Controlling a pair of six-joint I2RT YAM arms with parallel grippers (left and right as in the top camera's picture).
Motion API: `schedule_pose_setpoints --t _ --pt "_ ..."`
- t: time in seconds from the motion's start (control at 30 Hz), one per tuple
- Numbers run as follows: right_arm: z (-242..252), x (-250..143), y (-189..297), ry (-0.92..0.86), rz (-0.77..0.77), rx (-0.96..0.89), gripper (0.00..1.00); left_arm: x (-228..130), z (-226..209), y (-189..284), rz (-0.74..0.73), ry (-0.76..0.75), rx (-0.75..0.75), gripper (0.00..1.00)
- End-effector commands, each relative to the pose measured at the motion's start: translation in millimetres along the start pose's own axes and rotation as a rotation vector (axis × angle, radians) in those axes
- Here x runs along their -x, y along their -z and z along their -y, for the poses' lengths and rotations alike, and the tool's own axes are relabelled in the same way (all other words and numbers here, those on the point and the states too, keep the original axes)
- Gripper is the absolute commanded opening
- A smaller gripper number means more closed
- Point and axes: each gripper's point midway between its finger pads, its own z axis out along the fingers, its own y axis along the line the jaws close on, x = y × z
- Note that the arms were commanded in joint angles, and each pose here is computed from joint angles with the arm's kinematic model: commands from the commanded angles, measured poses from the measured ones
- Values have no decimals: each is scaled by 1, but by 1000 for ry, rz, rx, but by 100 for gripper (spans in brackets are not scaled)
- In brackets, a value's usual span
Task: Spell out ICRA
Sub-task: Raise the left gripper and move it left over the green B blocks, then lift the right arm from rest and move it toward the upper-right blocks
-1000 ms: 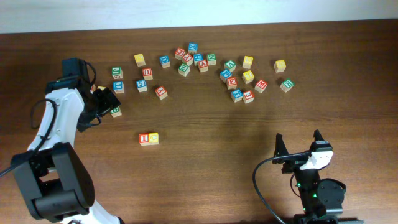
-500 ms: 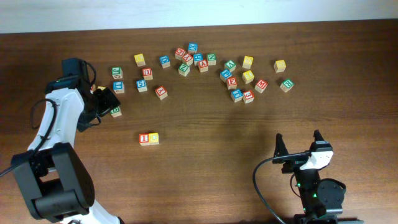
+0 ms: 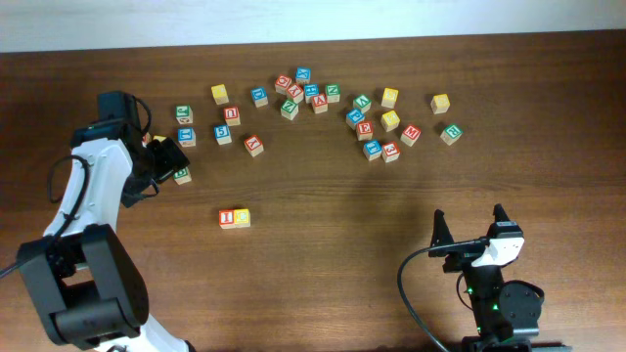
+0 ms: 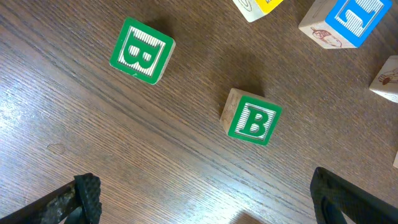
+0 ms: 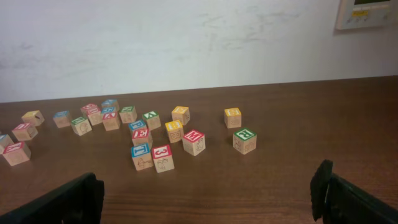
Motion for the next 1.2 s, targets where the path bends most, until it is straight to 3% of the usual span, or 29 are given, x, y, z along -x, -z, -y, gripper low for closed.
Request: schedule_pose_setpoints --t 0.0,0.97,1.17 --pt "2 -2 0 -4 -4 -9 98 2 2 1 -1 -2 -11 99" --pt "1 -2 0 -4 -2 0 98 2 2 1 -1 -2 -11 99" --pt "-20 4 2 -2 4 116 98 2 2 1 -1 -2 -11 99"
